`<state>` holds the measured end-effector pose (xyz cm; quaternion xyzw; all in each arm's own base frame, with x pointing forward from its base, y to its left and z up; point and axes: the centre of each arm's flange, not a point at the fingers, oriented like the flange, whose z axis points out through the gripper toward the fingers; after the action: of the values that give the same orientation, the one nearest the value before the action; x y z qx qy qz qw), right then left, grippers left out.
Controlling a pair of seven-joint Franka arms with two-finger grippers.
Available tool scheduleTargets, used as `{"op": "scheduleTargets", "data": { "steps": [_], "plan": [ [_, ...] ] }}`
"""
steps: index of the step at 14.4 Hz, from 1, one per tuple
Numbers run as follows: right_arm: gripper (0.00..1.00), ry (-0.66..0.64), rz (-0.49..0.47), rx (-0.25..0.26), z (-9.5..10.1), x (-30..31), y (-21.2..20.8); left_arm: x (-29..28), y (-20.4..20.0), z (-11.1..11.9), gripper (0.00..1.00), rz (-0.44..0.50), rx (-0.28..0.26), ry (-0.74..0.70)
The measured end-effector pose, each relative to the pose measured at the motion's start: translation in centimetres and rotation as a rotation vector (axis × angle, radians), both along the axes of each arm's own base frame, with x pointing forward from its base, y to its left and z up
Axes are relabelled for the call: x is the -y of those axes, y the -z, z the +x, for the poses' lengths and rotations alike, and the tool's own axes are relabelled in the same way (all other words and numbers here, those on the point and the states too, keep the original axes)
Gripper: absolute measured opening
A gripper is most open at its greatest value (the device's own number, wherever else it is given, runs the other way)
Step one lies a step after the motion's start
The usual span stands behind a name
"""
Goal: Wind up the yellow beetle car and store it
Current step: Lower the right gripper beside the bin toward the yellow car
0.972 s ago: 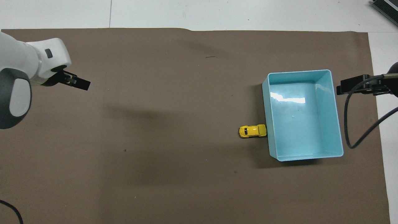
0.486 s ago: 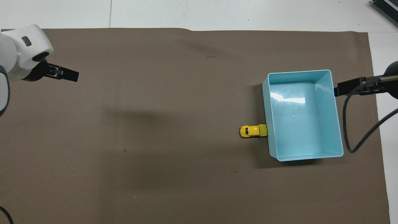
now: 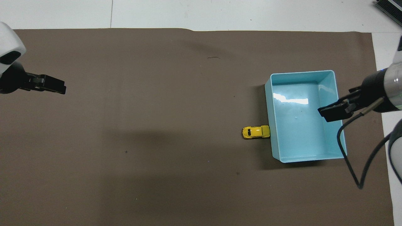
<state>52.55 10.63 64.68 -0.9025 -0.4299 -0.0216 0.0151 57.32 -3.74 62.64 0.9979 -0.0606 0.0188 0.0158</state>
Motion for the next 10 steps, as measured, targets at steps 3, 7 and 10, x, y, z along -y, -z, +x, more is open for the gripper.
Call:
{"op": "scheduleTargets", "data": {
  "steps": [3,7,10],
  "plan": [
    [1.00,-0.162,-0.011,-0.018,-0.9,-1.2,1.1,-0.1,0.3,-0.3,1.00,-0.002,-0.030,-0.044],
    [1.00,-0.356,-0.017,-0.044,-1.3,-3.2,3.9,0.2,0.5,-0.6,1.00,-0.001,-0.055,-0.056],
    [1.00,-0.481,-0.019,-0.049,-1.6,-5.1,6.8,0.4,0.5,-0.8,1.00,-0.001,-0.064,-0.053]
  ]
}}
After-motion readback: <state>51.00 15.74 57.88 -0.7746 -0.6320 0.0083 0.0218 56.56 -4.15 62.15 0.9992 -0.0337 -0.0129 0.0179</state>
